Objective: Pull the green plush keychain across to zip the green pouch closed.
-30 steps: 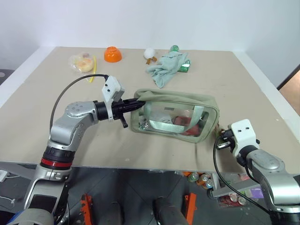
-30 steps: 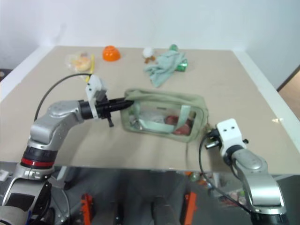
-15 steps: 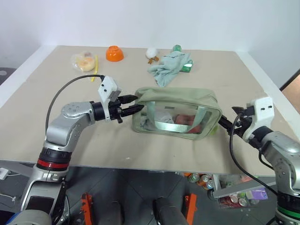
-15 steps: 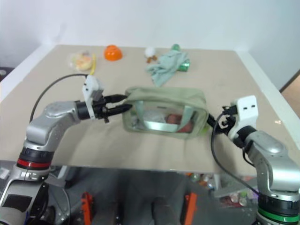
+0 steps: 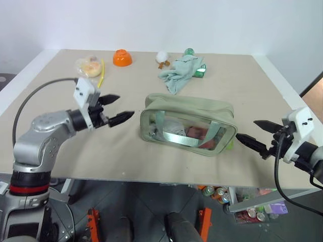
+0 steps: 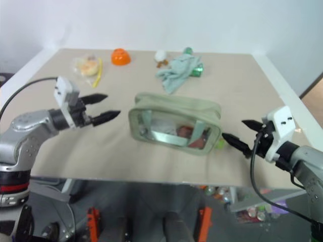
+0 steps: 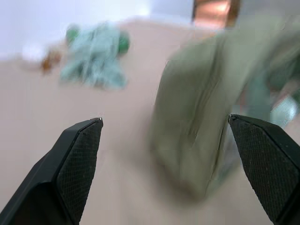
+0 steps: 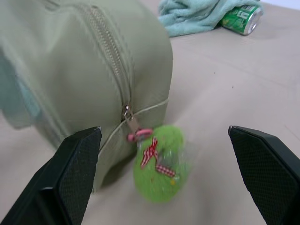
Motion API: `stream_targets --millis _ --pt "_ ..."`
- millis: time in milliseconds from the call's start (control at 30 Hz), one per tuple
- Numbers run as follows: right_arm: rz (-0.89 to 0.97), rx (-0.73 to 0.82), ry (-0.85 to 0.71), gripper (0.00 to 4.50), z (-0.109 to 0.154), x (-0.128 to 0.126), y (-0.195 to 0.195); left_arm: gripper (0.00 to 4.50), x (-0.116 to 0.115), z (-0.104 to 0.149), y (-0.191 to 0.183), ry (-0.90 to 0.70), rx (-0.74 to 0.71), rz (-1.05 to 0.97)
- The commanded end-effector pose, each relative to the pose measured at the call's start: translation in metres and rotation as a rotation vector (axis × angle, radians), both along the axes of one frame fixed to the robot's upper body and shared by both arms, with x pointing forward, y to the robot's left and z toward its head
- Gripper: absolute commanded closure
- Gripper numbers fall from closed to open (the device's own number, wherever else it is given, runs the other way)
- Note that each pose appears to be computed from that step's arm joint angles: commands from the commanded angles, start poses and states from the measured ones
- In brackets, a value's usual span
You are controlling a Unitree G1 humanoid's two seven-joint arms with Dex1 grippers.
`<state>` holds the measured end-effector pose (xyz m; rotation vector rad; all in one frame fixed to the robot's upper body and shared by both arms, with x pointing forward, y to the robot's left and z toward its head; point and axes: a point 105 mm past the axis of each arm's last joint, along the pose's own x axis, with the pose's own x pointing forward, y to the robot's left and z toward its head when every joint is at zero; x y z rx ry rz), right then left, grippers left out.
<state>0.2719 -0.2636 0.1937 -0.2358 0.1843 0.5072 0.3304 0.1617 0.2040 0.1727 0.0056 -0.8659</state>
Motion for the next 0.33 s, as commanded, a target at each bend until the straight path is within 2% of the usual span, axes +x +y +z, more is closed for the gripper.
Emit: stream_targets --millis 33,100,167,333 --pt "0.049 0.001 0.003 0.0 0.012 -0.018 0.001 0.05 -0.011 0.001 0.011 -0.054 0.035 0.043" --pt "0.125 0.066 0.05 0.0 0.01 -0.032 0.014 0.05 -0.019 -0.01 0.008 -0.039 0.044 0.035" --pt "0.2 0.081 0.114 0.0 0.002 -0.046 0.031 0.05 -0.026 -0.023 0.002 -0.055 0.115 0.03" --pt "0.311 0.106 0.116 0.0 -0.011 -0.063 0.066 0.05 -0.041 -0.035 -0.022 -0.056 0.096 -0.028"
